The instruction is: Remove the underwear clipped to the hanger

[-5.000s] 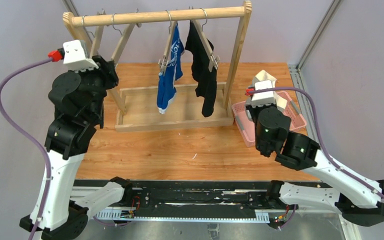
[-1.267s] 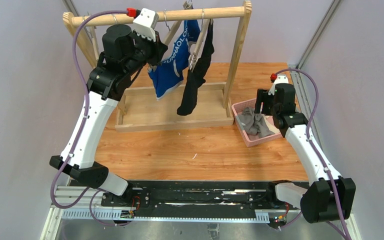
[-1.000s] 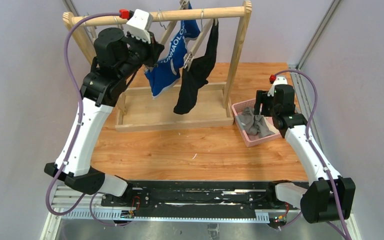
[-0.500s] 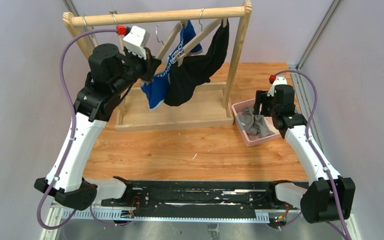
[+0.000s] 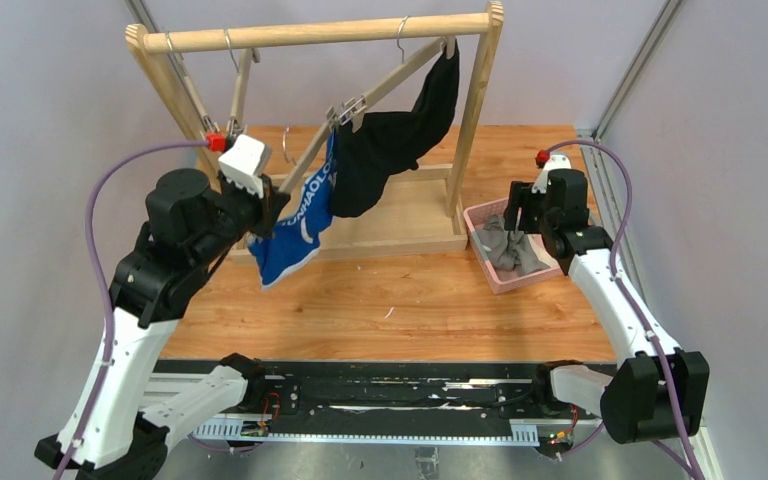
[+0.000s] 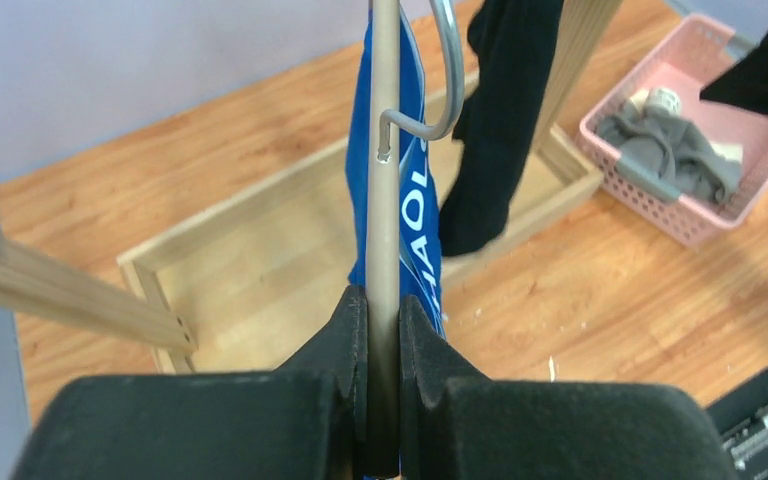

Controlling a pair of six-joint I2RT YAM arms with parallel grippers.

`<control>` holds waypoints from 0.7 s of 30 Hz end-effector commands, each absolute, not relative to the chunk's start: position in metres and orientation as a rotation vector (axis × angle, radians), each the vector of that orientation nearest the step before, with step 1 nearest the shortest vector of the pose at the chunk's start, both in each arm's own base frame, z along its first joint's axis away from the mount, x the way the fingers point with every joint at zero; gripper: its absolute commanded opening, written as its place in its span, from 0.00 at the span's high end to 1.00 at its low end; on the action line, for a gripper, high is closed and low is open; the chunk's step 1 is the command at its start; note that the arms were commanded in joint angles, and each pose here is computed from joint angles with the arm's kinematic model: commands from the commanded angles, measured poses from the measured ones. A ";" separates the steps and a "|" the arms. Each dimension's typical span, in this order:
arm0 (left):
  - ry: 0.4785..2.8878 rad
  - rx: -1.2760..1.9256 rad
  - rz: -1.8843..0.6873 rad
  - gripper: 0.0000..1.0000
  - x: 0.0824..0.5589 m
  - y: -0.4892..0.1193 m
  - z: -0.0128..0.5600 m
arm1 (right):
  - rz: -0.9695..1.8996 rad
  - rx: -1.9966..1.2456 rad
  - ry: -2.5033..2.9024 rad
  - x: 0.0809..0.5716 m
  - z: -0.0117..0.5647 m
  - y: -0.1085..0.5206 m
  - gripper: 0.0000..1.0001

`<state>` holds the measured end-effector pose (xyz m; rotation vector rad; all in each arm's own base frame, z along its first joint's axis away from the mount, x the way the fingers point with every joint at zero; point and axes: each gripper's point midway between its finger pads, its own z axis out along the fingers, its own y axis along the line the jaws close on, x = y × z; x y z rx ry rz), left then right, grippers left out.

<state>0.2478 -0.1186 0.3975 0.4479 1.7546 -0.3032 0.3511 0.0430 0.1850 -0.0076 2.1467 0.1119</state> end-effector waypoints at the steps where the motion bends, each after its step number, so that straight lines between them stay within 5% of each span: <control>1: 1.827 0.497 -0.314 1.00 0.224 -0.114 0.365 | 0.228 -0.045 2.149 0.350 0.188 0.060 0.33; 8: 1.979 0.595 -0.315 1.00 0.198 -0.108 0.310 | 0.448 -0.183 2.043 0.338 0.212 0.095 0.32; 21: 1.921 0.882 -0.754 1.00 0.130 -0.155 0.311 | 0.961 -0.472 1.832 0.301 0.264 0.167 0.30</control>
